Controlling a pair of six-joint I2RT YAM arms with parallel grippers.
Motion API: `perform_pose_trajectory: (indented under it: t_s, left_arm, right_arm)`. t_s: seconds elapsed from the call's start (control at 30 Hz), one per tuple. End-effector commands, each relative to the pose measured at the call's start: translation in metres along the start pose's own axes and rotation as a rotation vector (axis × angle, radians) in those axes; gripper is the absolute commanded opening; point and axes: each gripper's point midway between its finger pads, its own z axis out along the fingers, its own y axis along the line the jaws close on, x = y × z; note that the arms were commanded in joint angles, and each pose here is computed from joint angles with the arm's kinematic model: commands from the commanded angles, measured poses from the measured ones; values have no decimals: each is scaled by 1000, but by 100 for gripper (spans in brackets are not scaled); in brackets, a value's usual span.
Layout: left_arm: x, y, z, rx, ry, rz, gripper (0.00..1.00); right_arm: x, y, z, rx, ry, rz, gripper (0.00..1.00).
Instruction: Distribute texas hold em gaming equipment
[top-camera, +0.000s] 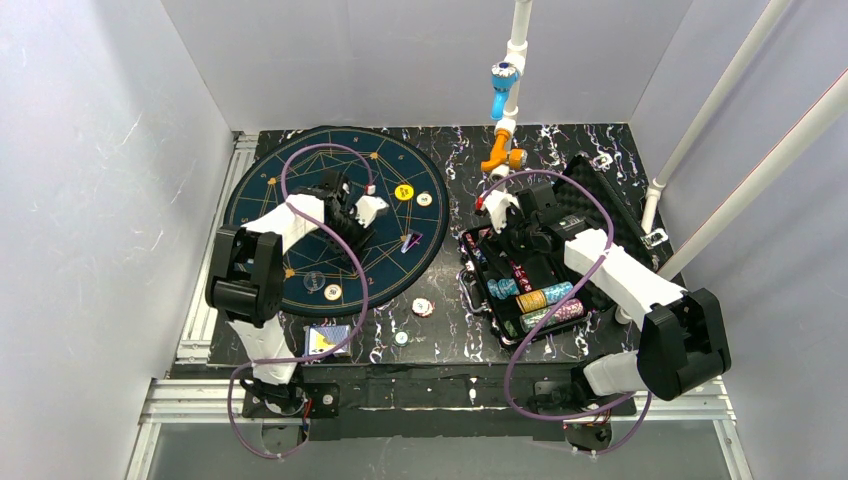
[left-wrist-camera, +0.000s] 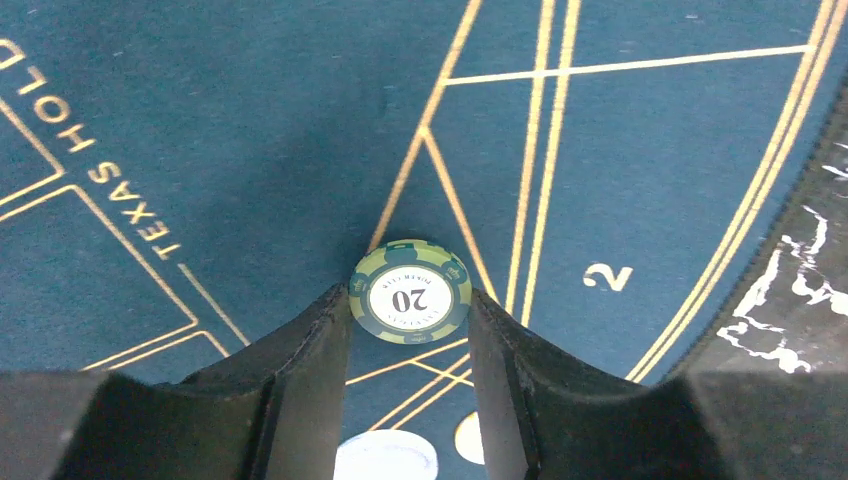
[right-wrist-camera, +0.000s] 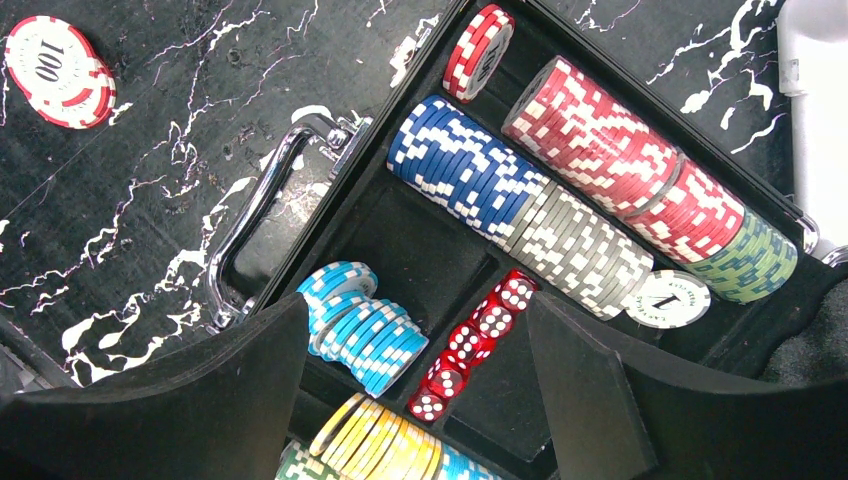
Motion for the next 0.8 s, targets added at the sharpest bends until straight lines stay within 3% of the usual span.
perform_pose_trajectory:
  t_s: [0.0, 0.1, 0.23, 0.33, 0.5, 0.63, 0.77]
  left_arm:
    - [-10, 31, -15, -63, -41, -27, 49]
    - [-7, 48, -19, -102, -37, -66, 62]
    - [-4, 53, -23, -128, -43, -78, 66]
    - [-13, 25, -34, -33, -132, -27, 65]
    - [-13, -55, -50, 69, -211, 262, 65]
    - [7, -123, -47, 137, -189, 495, 66]
    - [33, -165, -35, 150, -98, 688, 66]
  right_arm:
    - [-9, -5, 0, 15, -33, -3, 88]
    - [-9, -4, 0, 14, -32, -2, 88]
    - [-9, -4, -1, 14, -34, -4, 88]
    - [-9, -5, -1, 16, -34, -4, 88]
    - [-10, -4, 0, 12, -35, -5, 88]
    - [-8, -5, 2, 13, -23, -1, 89]
    - [-7, -6, 2, 16, -21, -1, 89]
